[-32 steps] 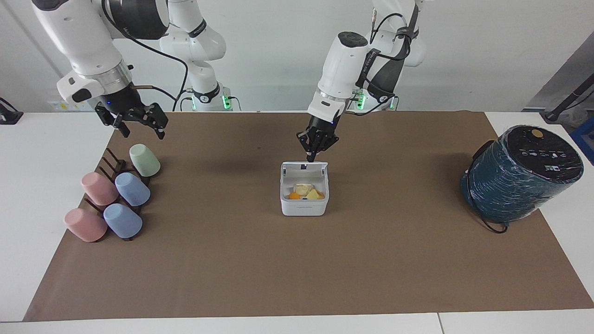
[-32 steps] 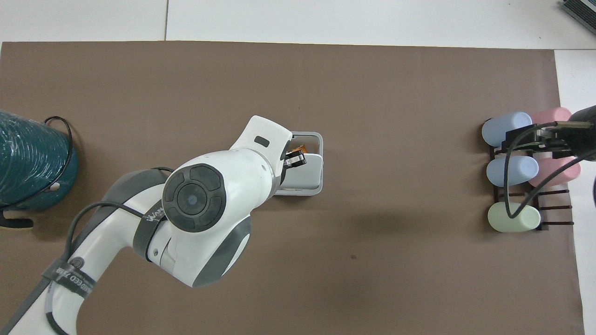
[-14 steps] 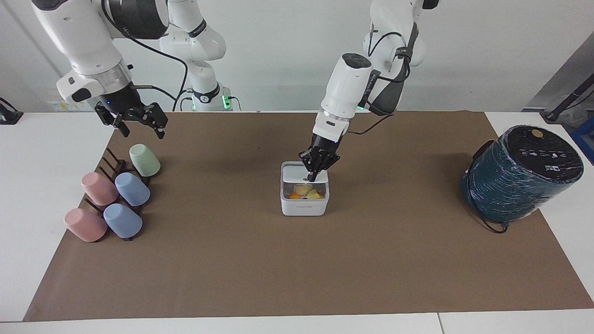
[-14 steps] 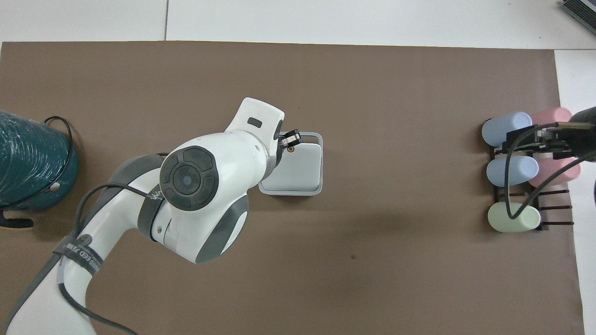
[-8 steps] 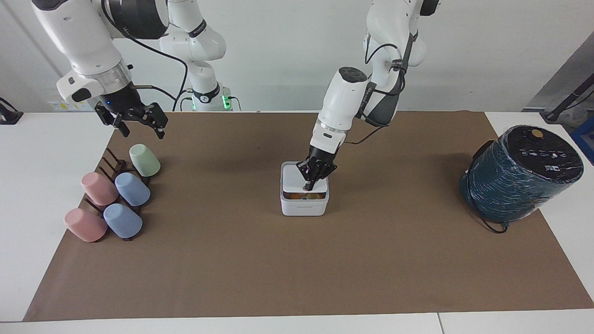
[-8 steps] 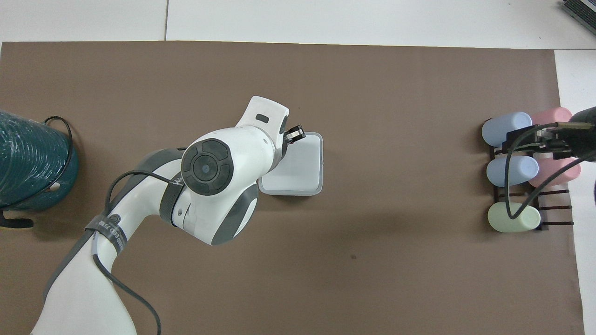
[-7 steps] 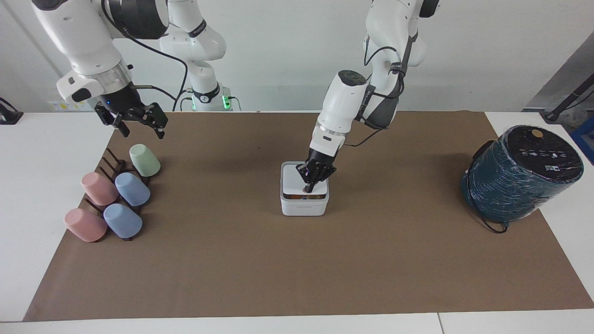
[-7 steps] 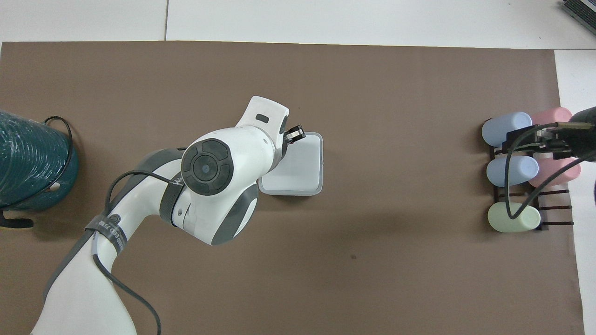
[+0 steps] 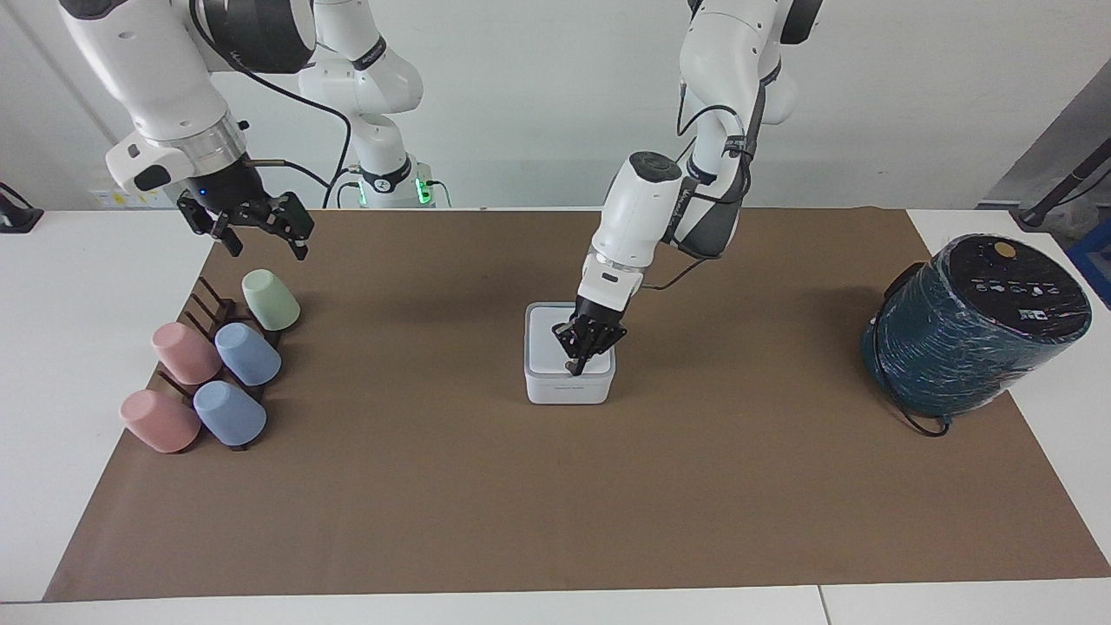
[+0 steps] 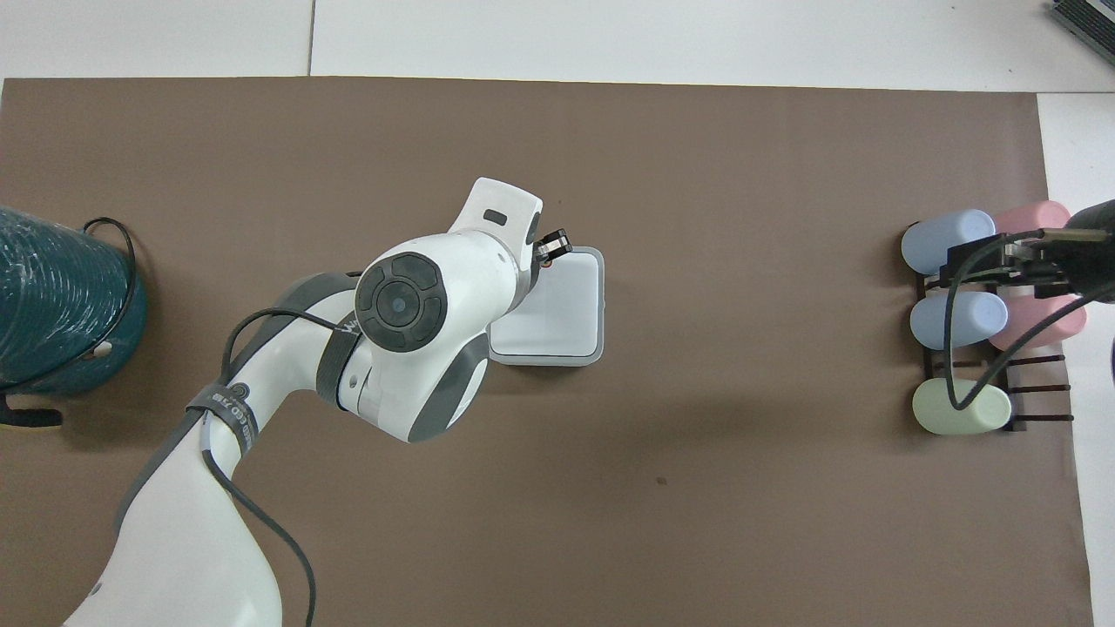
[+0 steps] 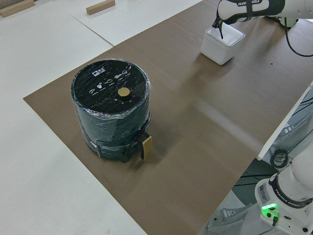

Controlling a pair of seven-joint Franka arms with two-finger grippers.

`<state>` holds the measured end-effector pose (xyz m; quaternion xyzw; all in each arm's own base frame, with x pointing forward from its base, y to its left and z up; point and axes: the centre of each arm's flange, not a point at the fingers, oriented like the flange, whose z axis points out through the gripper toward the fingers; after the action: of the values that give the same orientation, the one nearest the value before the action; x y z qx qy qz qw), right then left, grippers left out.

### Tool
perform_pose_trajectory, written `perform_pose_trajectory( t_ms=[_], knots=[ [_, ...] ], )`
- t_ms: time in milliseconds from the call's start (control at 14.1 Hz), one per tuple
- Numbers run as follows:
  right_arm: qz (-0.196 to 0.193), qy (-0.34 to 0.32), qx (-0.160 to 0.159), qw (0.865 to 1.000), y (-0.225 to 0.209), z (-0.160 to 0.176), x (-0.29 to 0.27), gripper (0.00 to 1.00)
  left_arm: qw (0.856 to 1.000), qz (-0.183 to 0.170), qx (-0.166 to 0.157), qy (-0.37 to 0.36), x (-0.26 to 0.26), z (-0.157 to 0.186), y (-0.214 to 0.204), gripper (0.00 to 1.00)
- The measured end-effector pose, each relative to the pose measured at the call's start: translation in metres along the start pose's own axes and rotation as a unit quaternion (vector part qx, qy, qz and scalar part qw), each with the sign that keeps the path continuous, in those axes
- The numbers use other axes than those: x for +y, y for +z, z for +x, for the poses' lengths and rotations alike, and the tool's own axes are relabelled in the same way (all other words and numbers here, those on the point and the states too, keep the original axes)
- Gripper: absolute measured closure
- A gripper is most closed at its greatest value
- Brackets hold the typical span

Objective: Close trash can lid
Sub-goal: 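Push the white lid down over the trash can with the left gripper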

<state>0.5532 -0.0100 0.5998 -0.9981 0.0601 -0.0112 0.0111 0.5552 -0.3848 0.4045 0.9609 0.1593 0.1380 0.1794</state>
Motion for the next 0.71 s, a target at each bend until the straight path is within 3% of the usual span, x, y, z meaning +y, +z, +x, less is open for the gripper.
perform_pose_trajectory(
  t_ms=[710],
  knots=[
    [0.0,0.0,0.0,1.0,0.0,0.0,0.0,0.0,1.0,0.01,-0.008,-0.001,0.0054,0.0061,-0.0019,0.99]
  ],
)
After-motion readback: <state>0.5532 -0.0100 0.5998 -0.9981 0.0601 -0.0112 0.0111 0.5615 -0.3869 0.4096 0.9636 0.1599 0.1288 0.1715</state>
